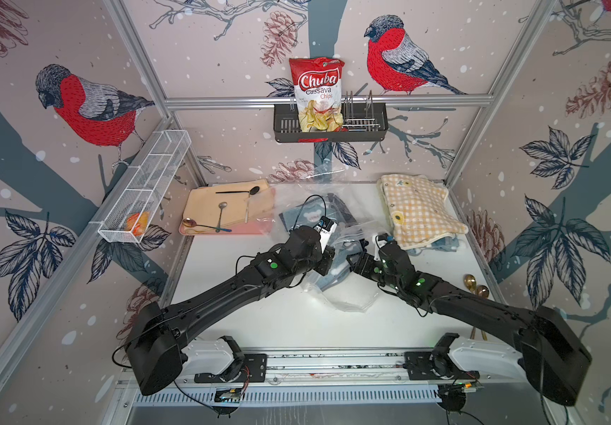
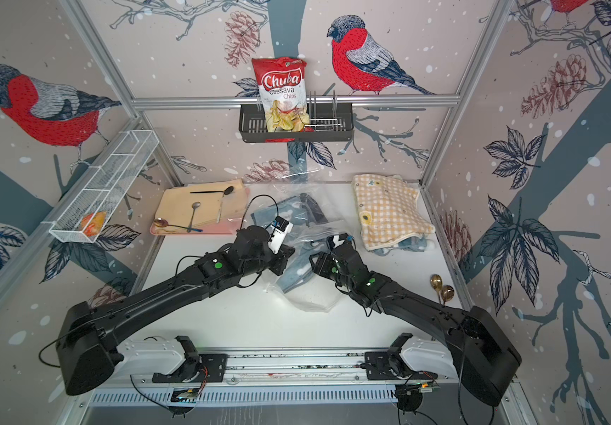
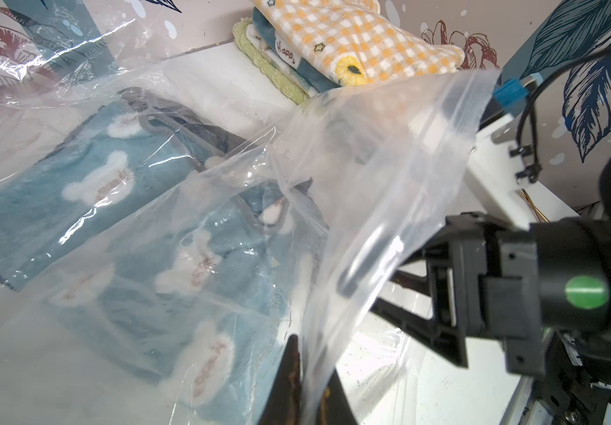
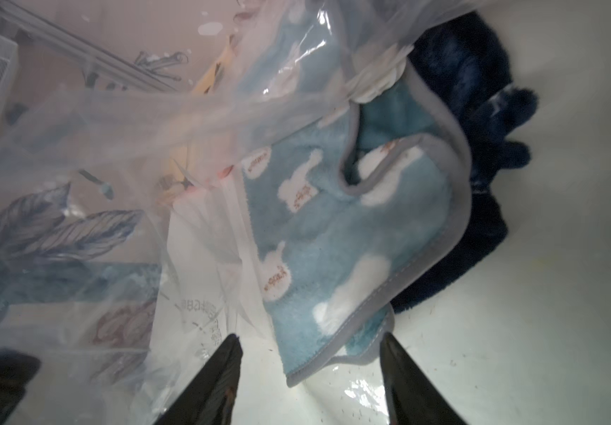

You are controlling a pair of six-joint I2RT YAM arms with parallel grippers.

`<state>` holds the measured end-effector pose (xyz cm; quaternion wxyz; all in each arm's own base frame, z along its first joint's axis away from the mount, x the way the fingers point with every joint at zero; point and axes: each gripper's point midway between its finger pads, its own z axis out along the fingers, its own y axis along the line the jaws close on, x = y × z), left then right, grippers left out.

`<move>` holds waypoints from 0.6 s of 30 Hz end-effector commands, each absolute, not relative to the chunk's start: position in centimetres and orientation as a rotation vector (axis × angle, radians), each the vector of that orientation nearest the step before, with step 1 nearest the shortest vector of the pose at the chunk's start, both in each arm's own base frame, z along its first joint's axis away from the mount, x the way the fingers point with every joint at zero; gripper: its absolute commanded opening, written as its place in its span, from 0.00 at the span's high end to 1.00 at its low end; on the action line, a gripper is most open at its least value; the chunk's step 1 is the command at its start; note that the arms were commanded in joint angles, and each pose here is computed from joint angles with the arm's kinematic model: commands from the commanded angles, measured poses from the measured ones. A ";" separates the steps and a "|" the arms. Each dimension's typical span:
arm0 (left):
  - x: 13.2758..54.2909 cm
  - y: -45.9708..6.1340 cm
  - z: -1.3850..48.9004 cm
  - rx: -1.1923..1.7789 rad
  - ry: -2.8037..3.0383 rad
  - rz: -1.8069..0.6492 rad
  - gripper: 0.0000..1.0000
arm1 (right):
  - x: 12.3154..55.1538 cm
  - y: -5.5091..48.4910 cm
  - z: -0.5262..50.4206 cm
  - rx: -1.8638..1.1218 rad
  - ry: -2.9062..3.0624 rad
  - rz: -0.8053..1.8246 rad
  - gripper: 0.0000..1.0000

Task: Take the blanket out of the vacuum bag
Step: Take out the blanket from the vacuum bag.

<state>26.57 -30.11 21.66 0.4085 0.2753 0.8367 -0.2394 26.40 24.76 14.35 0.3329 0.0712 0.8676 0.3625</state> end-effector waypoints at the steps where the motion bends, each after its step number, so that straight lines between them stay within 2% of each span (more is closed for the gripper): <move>1: 26.7 -30.3 22.2 0.687 2.087 -0.614 0.91 | 27.2 21.8 14.0 0.361 2.244 0.825 0.38; 4: 26.7 -30.4 22.3 0.689 2.086 -0.620 0.91 | 26.8 21.2 13.2 0.425 2.237 0.831 0.38; 12: 26.5 -30.7 22.0 0.698 2.096 -0.636 0.91 | 23.1 26.1 11.1 0.422 2.290 0.987 0.37; 18: 26.3 -30.9 21.7 0.706 2.101 -0.640 0.90 | 22.7 27.0 9.3 0.531 2.281 1.091 0.36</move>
